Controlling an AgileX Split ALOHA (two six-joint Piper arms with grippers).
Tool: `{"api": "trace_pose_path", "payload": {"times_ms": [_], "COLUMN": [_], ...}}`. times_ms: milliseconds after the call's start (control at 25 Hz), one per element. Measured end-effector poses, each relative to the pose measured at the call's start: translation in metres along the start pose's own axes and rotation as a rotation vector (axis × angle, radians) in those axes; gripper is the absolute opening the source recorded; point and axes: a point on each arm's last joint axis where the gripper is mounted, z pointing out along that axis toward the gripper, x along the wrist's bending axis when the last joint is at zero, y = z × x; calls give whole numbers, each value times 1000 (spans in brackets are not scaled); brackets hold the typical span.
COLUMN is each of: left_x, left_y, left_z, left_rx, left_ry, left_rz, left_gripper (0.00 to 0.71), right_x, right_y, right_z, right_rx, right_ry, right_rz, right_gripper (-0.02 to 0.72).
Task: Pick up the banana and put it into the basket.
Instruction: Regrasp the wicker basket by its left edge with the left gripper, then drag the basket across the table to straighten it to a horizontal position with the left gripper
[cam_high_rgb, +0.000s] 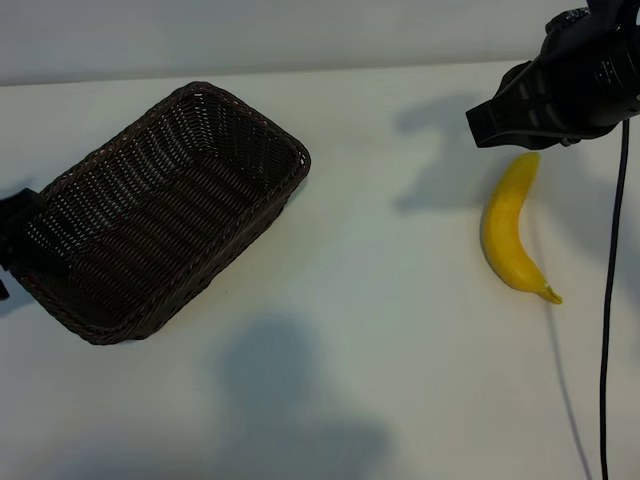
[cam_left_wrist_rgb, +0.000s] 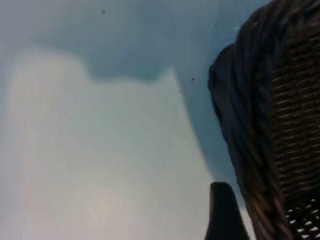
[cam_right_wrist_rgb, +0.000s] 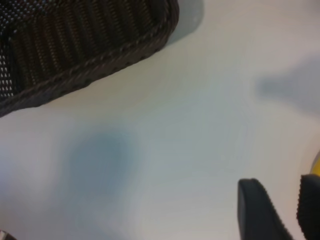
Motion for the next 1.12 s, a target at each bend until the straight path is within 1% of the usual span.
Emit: {"api": "trace_pose_path", "payload": {"times_ms": [80,360,600,680,720,760,840,880,920,1120], "left_x": [0,1,3,4,4,4,4,3,3,2], "left_y": [1,8,14,15,16,16,17,18,20,20], "left_z": [6,24,51,57,59,60,60,60,60,59], "left_rx": [15,16,44,46,44,37,25,16,4,9], "left_ry": [6,18,33,39,40,39,32,25,21,20], "left_rz": [-8,-30,-63,-66,-68,-71,-79,-97,-91,-84], "left_gripper": [473,473,473,461,439,388,231,184,184,184], "right_x": [0,0,0,0,0,0,0,0,0,0], "right_y": [0,0,0,1,1,1,1,1,1,1], "right_z": [0,0,0,0,0,0,0,0,0,0], "right_rx": [0,-1,-5,-7,-8,-8,-8,-8,-8,-15], "right_ry": [0,0,-1,-1,-2,-2,-2,-2,-2,-3], "right_rz": [-1,-1,-1,-1,-1,-1,-1,-1,-1,-1], "right_gripper": [246,246,246,246,246,246,246,246,246,246]}}
